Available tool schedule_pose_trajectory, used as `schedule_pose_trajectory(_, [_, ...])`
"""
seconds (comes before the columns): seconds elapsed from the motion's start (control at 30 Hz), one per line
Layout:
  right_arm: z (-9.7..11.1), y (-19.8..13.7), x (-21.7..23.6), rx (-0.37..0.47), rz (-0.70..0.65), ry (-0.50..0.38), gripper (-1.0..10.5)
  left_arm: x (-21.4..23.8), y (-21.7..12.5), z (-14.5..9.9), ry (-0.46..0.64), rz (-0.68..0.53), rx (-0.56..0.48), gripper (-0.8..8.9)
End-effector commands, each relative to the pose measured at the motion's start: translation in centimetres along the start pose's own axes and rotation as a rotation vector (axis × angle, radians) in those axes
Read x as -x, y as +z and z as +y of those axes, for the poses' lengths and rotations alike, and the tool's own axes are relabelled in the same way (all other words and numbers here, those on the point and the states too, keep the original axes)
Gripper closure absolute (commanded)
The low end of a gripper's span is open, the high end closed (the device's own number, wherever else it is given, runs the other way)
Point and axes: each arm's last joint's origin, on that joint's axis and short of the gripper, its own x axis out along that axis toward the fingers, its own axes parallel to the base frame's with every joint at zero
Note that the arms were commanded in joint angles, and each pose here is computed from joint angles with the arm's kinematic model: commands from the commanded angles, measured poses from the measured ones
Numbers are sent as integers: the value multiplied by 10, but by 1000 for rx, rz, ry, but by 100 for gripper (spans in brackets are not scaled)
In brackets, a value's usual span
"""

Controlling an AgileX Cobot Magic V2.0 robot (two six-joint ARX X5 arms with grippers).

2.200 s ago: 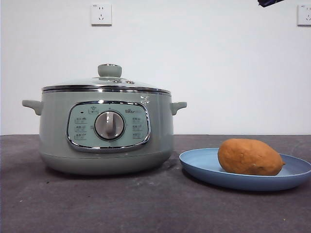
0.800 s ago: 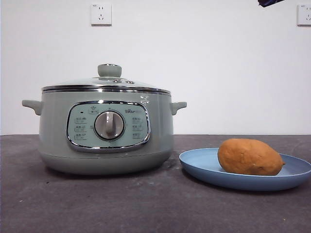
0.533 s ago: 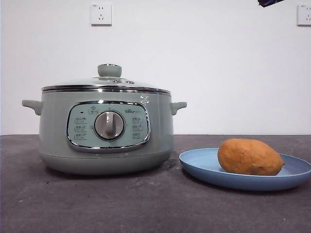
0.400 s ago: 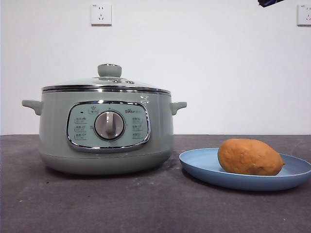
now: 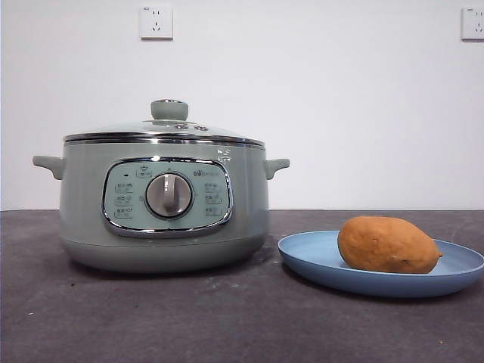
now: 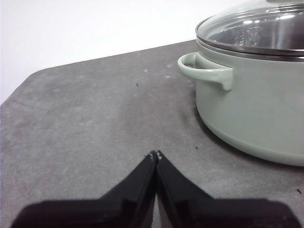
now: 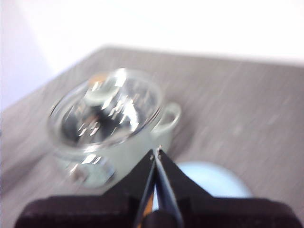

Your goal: Take the potato out from the steamer,put the potato on the plate,close the lid

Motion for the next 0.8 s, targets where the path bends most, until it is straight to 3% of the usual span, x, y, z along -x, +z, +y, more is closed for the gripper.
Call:
schedule_pose_trajectory(0.03, [-10,-24,1,43,-94,-77,946,-1,-5,0,1,14,8,817])
schedule_pose_trajectory(0.2, [-20,-72,4,96,-238,-186,946,-1,-5,0,1,14,8,817])
schedule_pose_trajectory(0.4, [-29,-123,3,90,-280,-355,946,-1,-5,0,1,14,7,817])
schedule_pose_trajectory(0.8, [-32,-170,-5,34,-208,-363,946,-1,-5,0,0,14,7,817])
